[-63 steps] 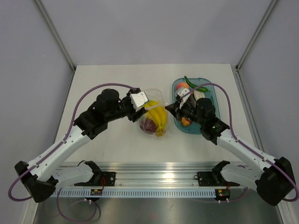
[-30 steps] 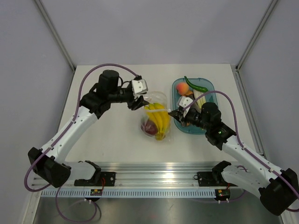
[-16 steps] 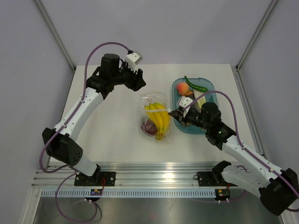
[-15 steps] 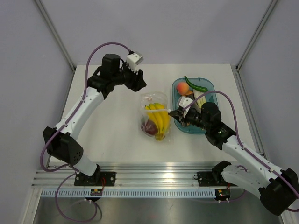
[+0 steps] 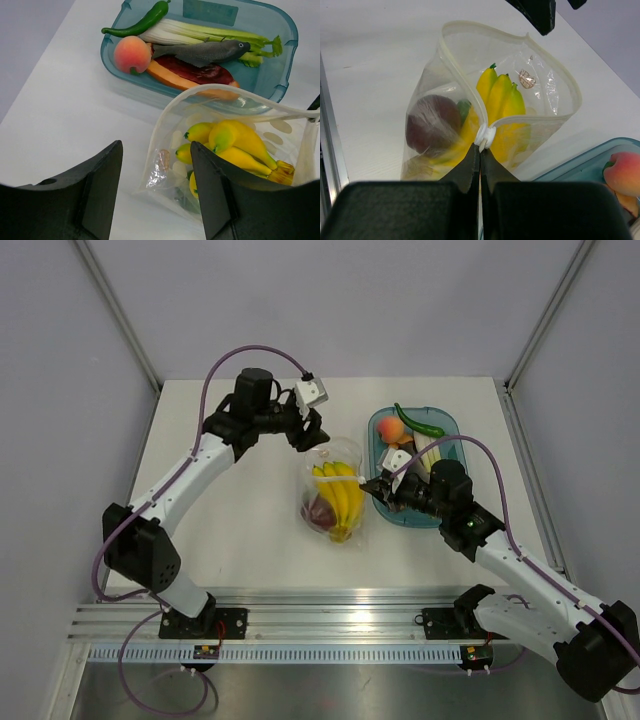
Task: Place the food in the zip-top bag and seal the zipper
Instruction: Zip the zipper food storage bag at the center of the board.
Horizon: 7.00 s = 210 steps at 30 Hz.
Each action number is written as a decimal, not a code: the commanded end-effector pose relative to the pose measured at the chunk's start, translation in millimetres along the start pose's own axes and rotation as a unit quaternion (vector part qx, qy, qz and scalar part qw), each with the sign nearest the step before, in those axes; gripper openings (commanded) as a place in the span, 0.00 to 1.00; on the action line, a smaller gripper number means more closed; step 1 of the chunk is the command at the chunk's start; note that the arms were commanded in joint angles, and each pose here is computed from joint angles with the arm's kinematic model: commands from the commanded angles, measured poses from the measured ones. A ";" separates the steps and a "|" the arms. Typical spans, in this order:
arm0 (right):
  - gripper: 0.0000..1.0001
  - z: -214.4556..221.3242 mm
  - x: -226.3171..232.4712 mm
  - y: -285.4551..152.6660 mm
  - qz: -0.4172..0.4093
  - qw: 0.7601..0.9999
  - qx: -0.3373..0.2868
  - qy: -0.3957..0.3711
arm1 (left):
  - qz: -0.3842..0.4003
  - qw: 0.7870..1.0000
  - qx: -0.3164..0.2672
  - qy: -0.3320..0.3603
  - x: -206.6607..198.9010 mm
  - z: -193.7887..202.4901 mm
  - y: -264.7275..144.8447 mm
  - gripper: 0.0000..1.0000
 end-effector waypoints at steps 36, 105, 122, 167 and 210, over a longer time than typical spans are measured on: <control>0.00 -22.6 -9.2 2.8 0.013 0.999 -0.023 -0.037 | 0.102 0.992 0.066 0.039 -17.2 50.9 32.8 0.04; 0.00 -35.6 -36.0 54.3 -0.083 0.990 -0.010 -0.115 | 0.153 0.970 -0.080 0.169 -73.8 -32.2 19.8 0.34; 0.00 -37.3 -34.7 52.6 -0.083 0.990 -0.013 -0.116 | 0.190 0.964 -0.088 0.162 -70.5 -30.9 -1.4 0.43; 0.00 -49.2 -72.3 31.4 0.091 0.987 -0.121 -0.051 | 0.170 0.984 -0.007 0.051 -71.6 -2.6 4.4 0.00; 0.00 -35.9 -139.9 13.3 0.298 0.946 -0.117 0.055 | -0.167 0.971 0.152 -0.085 -23.5 111.1 -120.7 0.00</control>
Point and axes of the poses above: each gripper's point midway between its finger pads, its own y axis out along the fingers, its own x axis along the line the jaws close on, z = x × y, the point moved 1 cm from there along -y, back along the fingers, and after that the axes turned 14 degrees about y, right-handed, at the moved point
